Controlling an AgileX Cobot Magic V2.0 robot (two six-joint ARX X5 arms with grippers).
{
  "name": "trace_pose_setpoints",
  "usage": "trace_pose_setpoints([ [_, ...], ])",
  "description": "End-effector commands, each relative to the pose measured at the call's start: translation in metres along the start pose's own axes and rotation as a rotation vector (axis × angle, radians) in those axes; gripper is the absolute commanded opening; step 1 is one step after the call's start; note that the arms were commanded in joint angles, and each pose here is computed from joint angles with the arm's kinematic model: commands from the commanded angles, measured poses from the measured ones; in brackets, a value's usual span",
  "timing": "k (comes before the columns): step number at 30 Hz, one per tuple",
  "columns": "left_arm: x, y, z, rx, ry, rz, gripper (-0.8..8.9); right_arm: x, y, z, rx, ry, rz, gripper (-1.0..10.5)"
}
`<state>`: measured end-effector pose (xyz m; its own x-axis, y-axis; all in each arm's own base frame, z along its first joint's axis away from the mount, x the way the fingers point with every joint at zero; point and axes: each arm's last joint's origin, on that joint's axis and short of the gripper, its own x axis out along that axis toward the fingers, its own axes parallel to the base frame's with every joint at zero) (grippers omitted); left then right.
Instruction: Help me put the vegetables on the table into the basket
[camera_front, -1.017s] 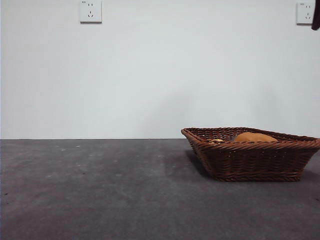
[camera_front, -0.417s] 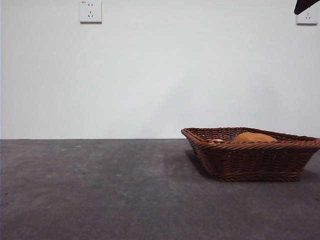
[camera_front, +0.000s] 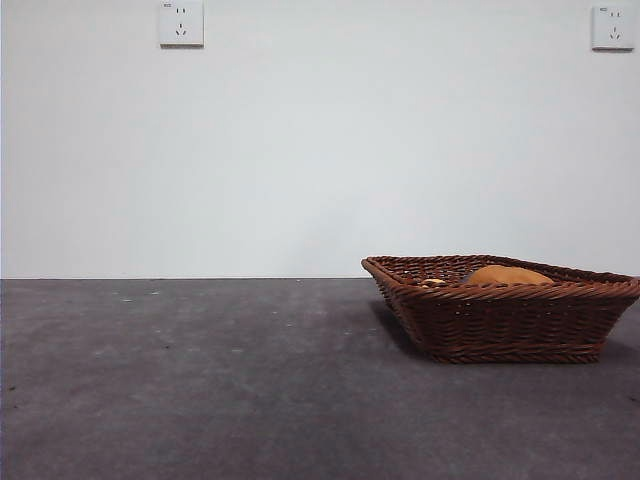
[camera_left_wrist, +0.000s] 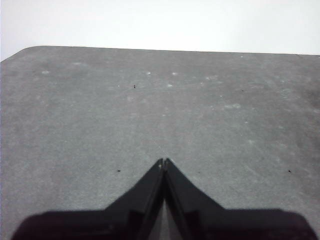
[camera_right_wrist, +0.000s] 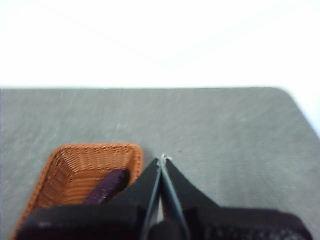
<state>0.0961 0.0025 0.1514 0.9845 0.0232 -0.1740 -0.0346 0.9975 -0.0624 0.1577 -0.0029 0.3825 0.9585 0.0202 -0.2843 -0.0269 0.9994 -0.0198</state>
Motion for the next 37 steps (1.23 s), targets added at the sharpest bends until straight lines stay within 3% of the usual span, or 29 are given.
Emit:
trace_pose_setpoints([
  [1, 0.001, 0.0, -0.002, 0.01, 0.0, 0.002, -0.04, -0.009, 0.001, -0.061, -0.004, -0.004, -0.042, -0.1],
  [5, 0.001, 0.0, -0.002, 0.01, -0.001, 0.003, -0.04, -0.013, 0.0, -0.122, -0.002, -0.14, -0.167, -0.1],
  [10, 0.001, 0.0, -0.002, 0.01, -0.001, 0.002, -0.04, -0.012, 0.002, -0.183, 0.025, -0.268, -0.172, -0.1],
  [13, 0.001, 0.0, -0.002, 0.01, 0.0, 0.003, -0.04, -0.009, 0.002, -0.202, 0.026, -0.292, -0.173, -0.1],
  [22, 0.001, 0.0, -0.003, 0.01, 0.005, 0.003, -0.04, 0.005, 0.004, -0.231, 0.017, -0.211, -0.121, -0.1],
  [37, 0.001, 0.0, -0.003, 0.01, 0.006, 0.003, -0.04, 0.007, 0.005, -0.24, 0.005, -0.109, -0.085, -0.1],
])
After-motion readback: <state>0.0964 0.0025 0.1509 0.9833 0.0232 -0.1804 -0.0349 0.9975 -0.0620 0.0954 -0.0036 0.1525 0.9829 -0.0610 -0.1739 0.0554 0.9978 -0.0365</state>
